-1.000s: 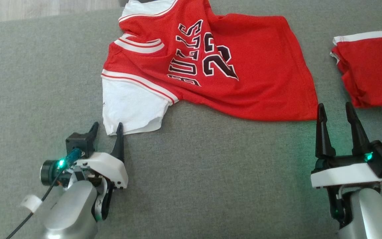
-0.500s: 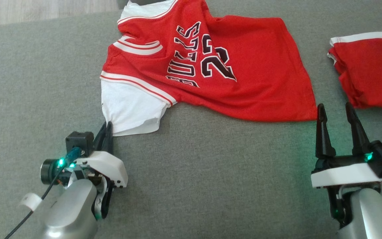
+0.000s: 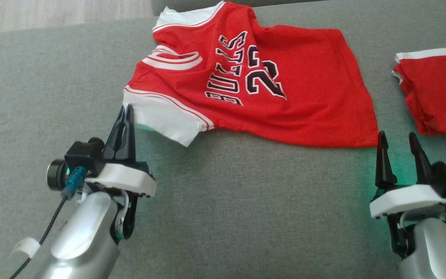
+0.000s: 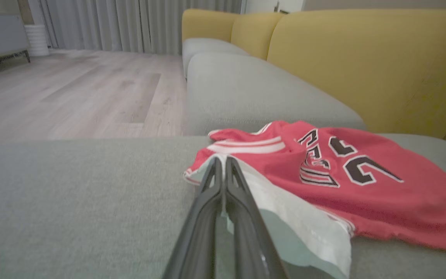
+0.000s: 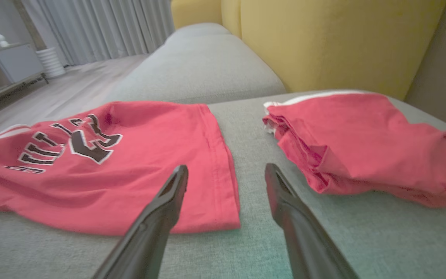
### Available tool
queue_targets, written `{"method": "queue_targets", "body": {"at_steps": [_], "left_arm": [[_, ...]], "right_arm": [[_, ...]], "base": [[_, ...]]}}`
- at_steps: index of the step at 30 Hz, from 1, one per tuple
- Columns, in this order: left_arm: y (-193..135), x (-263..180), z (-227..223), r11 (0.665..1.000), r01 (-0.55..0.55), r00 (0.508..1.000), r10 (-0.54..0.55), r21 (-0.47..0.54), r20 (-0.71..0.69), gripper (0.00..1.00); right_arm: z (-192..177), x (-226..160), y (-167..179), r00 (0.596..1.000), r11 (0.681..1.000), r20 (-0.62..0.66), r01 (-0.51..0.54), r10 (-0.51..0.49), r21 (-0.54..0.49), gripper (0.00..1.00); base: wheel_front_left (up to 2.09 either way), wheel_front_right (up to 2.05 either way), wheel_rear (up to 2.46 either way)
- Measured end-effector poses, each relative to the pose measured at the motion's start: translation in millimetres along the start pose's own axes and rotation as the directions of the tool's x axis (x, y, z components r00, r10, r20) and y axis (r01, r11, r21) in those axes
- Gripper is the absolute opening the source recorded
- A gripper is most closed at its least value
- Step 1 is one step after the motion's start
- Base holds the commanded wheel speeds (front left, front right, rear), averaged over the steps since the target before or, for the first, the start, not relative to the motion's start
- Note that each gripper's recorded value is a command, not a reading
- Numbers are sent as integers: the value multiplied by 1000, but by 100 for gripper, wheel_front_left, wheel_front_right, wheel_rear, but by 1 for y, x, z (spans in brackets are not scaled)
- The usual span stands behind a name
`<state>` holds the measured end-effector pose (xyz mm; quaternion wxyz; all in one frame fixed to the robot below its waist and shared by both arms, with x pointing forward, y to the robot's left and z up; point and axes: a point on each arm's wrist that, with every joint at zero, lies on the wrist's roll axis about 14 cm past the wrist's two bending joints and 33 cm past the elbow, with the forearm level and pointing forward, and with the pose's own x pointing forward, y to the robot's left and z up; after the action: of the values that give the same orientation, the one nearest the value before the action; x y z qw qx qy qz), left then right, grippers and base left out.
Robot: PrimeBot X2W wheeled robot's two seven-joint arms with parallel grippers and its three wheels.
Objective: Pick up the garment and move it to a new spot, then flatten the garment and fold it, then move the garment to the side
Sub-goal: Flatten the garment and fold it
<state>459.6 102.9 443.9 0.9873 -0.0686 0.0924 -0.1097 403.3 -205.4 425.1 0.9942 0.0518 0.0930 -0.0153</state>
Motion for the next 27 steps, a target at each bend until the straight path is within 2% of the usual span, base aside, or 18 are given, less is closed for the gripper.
{"method": "queue_targets", "body": {"at_steps": [3,11,21,22,23,24,27], "left_arm": [[-9,-2,26,999,38,995,-38,5,89,0],[-4,-11,36,1000,24,991,-26,12,132,0],[-5,-14,30,999,35,992,-36,14,121,0],[-5,-14,30,999,34,992,-35,14,121,0],[-5,-14,30,999,33,992,-34,13,122,0],[-5,-14,30,999,32,992,-33,12,122,0],[-5,-13,30,999,30,992,-31,11,121,0]], "right_arm": [[-12,12,-1,998,1000,-59,8,-8,10,100],[-53,18,5,977,999,-214,9,-1,37,100],[-62,33,8,970,999,-243,13,-2,46,98],[-62,34,10,969,999,-246,8,4,45,67],[-62,35,11,969,999,-247,4,8,49,14],[-61,36,12,970,998,-242,2,12,56,0],[-58,36,19,972,998,-234,-16,31,67,0]], "base": [[0,0,0],[0,0,0],[0,0,0],[0,0,0],[0,0,0],[0,0,0],[0,0,0]]}}
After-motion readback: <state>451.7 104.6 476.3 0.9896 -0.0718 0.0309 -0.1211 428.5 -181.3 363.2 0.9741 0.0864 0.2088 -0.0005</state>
